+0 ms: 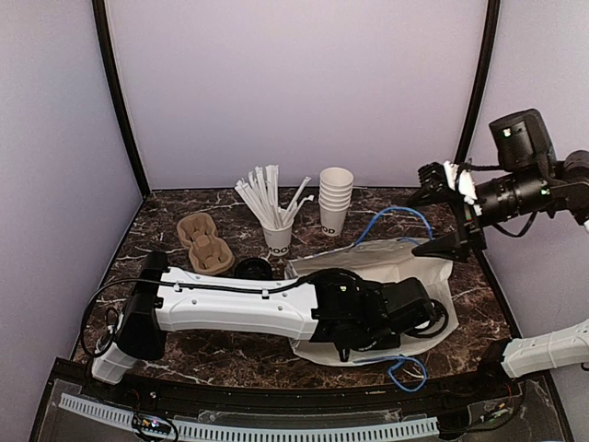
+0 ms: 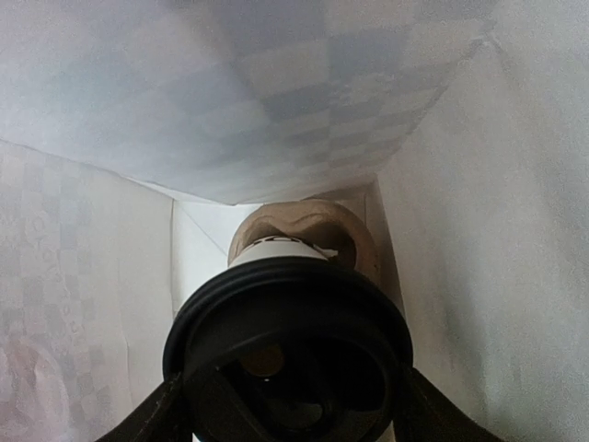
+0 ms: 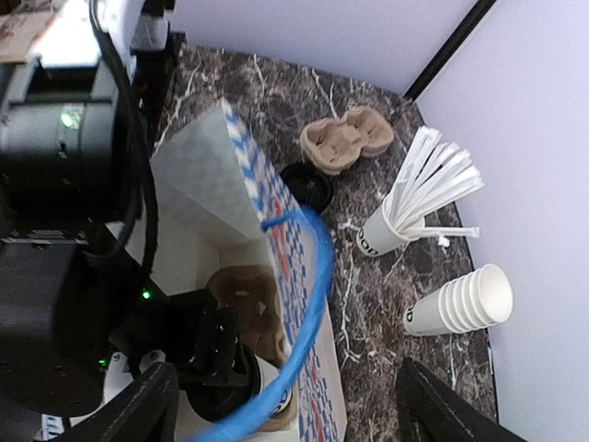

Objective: Pack the takeout coffee

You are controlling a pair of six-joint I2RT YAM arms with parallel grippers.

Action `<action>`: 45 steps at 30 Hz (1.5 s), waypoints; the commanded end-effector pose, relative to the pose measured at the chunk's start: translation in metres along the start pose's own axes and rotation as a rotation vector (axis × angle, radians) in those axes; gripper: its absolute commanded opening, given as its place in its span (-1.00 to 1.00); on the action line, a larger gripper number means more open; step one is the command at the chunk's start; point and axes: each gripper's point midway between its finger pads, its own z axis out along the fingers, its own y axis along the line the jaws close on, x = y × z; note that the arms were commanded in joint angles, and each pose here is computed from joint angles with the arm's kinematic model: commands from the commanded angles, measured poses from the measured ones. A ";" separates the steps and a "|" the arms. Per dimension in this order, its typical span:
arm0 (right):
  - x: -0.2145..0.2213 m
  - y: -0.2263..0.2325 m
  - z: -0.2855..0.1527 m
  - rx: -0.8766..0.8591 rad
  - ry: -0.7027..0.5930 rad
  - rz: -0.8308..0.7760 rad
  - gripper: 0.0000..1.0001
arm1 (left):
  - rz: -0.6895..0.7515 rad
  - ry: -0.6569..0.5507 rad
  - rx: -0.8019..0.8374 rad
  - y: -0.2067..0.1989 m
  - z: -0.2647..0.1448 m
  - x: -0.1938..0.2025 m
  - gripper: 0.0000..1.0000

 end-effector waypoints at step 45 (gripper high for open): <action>0.056 -0.021 0.024 0.015 0.108 0.120 0.60 | -0.351 -0.093 -0.056 0.039 -0.035 0.013 -0.89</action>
